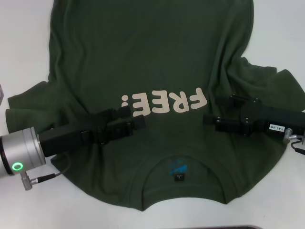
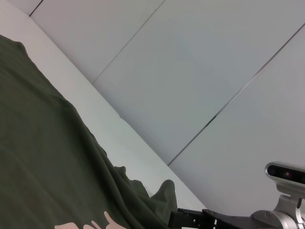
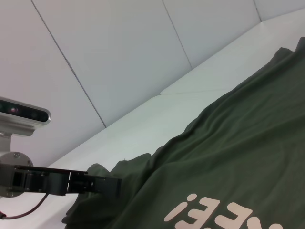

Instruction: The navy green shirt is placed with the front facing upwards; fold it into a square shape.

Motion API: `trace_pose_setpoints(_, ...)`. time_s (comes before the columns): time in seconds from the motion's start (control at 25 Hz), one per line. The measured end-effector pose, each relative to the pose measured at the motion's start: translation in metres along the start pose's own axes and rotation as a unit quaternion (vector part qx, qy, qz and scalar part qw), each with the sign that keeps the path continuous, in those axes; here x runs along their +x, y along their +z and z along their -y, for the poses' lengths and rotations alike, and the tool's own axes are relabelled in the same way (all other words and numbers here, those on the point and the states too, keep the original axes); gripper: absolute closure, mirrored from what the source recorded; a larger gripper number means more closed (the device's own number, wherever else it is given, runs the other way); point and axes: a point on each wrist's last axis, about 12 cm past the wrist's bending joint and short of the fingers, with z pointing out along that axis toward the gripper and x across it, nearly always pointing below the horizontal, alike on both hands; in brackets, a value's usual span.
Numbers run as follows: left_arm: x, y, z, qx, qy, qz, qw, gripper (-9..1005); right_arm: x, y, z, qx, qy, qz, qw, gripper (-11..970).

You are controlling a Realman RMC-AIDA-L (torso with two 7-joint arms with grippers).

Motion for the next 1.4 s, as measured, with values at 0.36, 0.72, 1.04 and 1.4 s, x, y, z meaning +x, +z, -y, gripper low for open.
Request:
trace_pose_setpoints(0.36,0.001,0.0,0.001,0.001,-0.001,0.001,1.0,190,0.0,0.0,0.0,0.0,0.001,0.001,1.0,47)
trace_pose_setpoints(0.72,-0.015,-0.032,-0.01,-0.033,-0.004,0.009,0.999,205,0.0,0.002,-0.001,0.0,0.002,0.005,1.0,48)
trace_pose_setpoints(1.04,-0.038,-0.081,-0.015,-0.093,-0.021,0.025,0.995,218,-0.004,0.007,-0.001,-0.003,-0.001,0.009,1.0,47)
trace_pose_setpoints(1.4,-0.043,-0.12,-0.021,-0.162,-0.053,0.036,0.985,233,-0.008,0.009,0.001,-0.002,-0.003,0.013,1.0,47)
